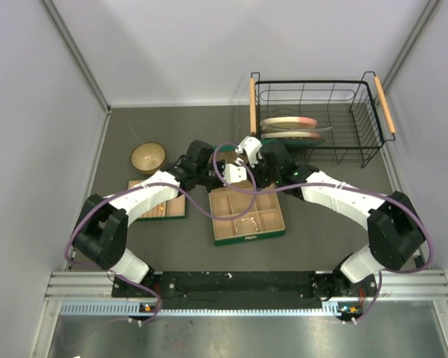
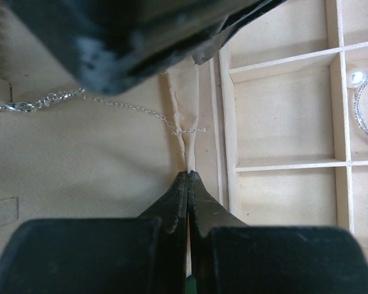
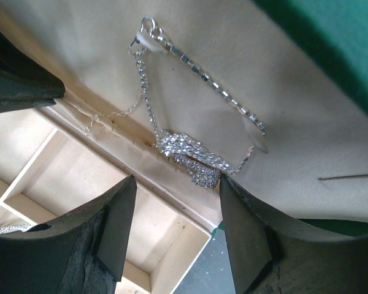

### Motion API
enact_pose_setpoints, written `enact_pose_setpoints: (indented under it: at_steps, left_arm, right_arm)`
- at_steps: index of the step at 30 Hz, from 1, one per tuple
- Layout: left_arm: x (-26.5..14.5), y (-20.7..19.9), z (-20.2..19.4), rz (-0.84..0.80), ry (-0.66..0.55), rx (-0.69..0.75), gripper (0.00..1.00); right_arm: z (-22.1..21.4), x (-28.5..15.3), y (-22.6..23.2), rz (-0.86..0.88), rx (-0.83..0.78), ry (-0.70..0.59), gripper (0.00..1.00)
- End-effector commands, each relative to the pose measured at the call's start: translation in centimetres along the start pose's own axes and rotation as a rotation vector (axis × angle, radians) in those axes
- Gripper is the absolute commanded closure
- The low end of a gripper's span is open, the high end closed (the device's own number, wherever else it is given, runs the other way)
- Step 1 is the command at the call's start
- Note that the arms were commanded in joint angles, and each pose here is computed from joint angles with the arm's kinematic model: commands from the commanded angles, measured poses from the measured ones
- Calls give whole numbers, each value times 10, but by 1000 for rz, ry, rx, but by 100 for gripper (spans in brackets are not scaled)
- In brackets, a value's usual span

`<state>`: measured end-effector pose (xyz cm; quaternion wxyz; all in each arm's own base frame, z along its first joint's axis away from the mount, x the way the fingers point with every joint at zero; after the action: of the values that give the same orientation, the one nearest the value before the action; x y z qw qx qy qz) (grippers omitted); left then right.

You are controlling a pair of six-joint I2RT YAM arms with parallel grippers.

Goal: Organize the mixed jewelry

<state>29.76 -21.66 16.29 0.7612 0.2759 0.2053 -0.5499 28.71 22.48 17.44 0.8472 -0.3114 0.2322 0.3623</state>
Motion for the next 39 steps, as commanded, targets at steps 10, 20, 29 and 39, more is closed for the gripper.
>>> enact_pose_setpoints:
  at_steps: [10,20,29,39]
  left_arm:
    - [-9,19,42,63,-158,65,100]
    - [-3,20,37,65,-146,54,100]
    - [-2,20,37,56,-153,51,100]
    - [-3,19,38,52,-156,50,100]
  right_arm:
    - [26,-31,-18,-43,8,-103,40]
    - [31,-39,-33,-56,42,-121,38]
    - [46,-34,-29,41,44,-185,35]
    - [40,-8,-20,110,54,-163,30]
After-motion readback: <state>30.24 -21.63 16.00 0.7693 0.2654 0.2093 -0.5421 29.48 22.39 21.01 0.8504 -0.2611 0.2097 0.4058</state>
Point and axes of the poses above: each gripper's point midway between its finger pads, its own x axis out along the fingers, its own y axis along the line the jaws close on, z = x × y, the point moved 7 cm from there along -x, back along the fingers, and after that the axes turned 13 degrees about -x, right-handed, at the moved point
